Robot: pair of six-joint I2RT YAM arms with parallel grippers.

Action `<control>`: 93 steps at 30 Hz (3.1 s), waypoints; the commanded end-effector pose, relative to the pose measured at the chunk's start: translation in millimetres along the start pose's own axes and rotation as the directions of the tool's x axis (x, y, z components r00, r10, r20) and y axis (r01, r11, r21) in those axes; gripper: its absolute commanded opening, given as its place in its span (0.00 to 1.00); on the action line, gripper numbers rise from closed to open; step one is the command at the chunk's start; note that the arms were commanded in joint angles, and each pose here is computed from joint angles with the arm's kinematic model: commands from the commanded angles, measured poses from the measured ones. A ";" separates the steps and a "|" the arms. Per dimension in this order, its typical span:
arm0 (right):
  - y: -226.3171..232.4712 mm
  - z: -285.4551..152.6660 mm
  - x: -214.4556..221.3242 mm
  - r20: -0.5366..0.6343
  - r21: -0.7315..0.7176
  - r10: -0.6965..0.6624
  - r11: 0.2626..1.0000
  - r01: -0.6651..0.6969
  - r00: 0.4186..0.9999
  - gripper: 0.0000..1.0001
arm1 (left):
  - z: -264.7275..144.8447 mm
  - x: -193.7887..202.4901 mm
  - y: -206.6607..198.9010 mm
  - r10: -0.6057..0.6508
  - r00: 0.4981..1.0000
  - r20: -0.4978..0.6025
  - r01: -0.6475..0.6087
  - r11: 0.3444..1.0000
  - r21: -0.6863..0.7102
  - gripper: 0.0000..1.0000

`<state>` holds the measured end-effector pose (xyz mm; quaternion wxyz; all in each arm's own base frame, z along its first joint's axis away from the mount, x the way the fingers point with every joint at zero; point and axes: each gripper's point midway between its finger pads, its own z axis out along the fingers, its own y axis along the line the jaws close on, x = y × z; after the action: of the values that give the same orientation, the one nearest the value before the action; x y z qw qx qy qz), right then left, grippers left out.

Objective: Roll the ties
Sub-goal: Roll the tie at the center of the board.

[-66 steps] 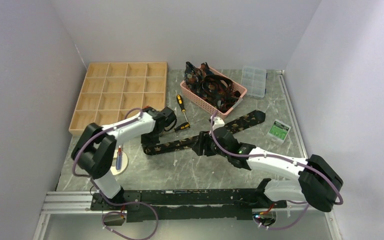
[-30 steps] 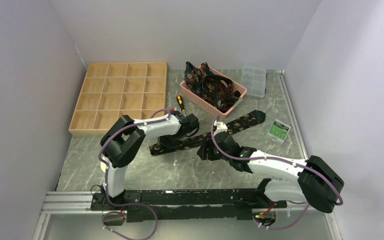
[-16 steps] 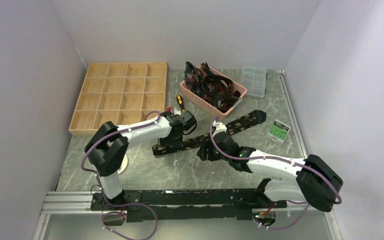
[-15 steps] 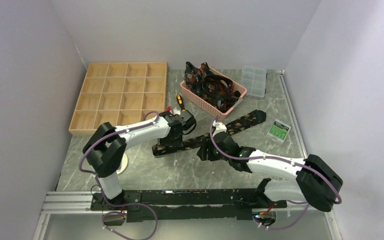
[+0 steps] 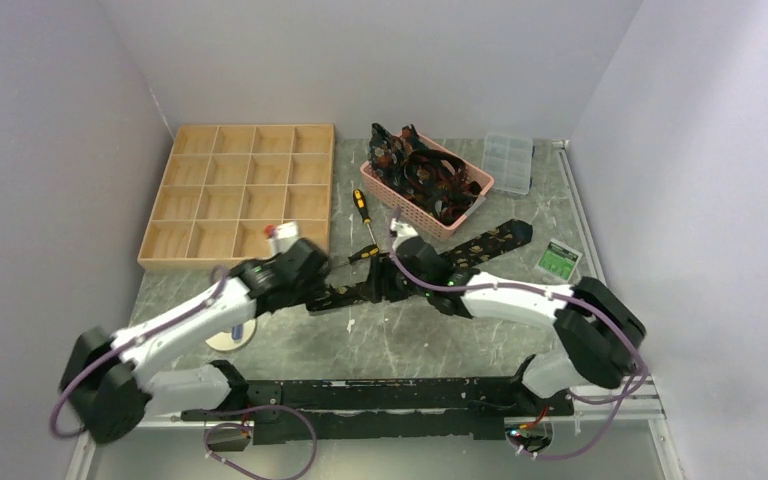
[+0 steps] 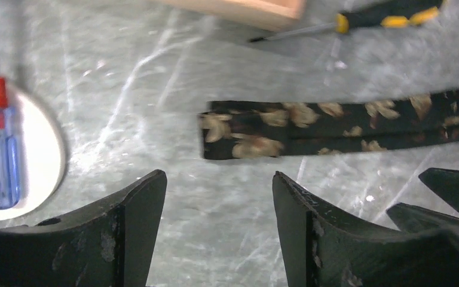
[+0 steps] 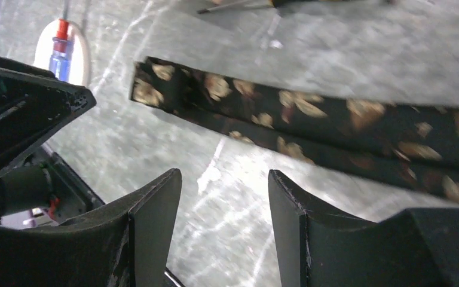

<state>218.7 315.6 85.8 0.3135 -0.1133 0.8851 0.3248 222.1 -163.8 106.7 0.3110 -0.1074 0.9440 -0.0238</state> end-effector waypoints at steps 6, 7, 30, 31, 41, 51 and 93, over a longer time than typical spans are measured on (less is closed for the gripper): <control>60.7 54.9 -32.4 -0.026 -0.114 -0.036 0.993 0.033 0.999 0.61 | 10.2 -14.2 42.5 -0.435 0.898 0.074 0.380 0.847 0.371 0.75; 62.0 59.5 -32.6 -0.034 -0.113 -0.039 0.993 0.035 0.999 0.60 | 12.0 -13.1 43.1 -0.441 0.895 0.064 0.386 0.840 0.383 0.75; 39.0 98.5 4.4 -0.150 -0.073 -0.052 0.996 0.041 0.987 0.40 | 50.3 14.5 43.8 -0.448 0.891 -0.073 0.435 0.797 0.420 0.72; 36.5 97.9 6.0 -0.151 -0.068 -0.051 0.997 0.041 0.987 0.39 | 50.6 15.1 43.5 -0.444 0.893 -0.075 0.432 0.797 0.423 0.72; 16.5 92.4 19.7 -0.158 -0.040 -0.035 0.999 0.029 0.987 0.36 | 55.1 11.6 28.9 -0.412 0.906 -0.099 0.406 0.776 0.482 0.70; 17.2 89.7 12.5 -0.151 -0.063 -0.006 0.998 -0.003 0.988 0.35 | 52.6 6.2 8.3 -0.324 0.940 -0.105 0.322 0.746 0.582 0.64; 13.6 36.2 -19.9 -0.010 -0.003 -0.001 1.000 0.001 1.000 0.56 | 59.3 35.3 39.3 -0.197 0.946 -0.258 0.273 0.914 0.302 0.03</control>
<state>237.5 372.3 57.0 0.2569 -0.1368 0.8908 0.3489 232.3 -162.0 39.7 0.2294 -0.1447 0.8982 -0.3459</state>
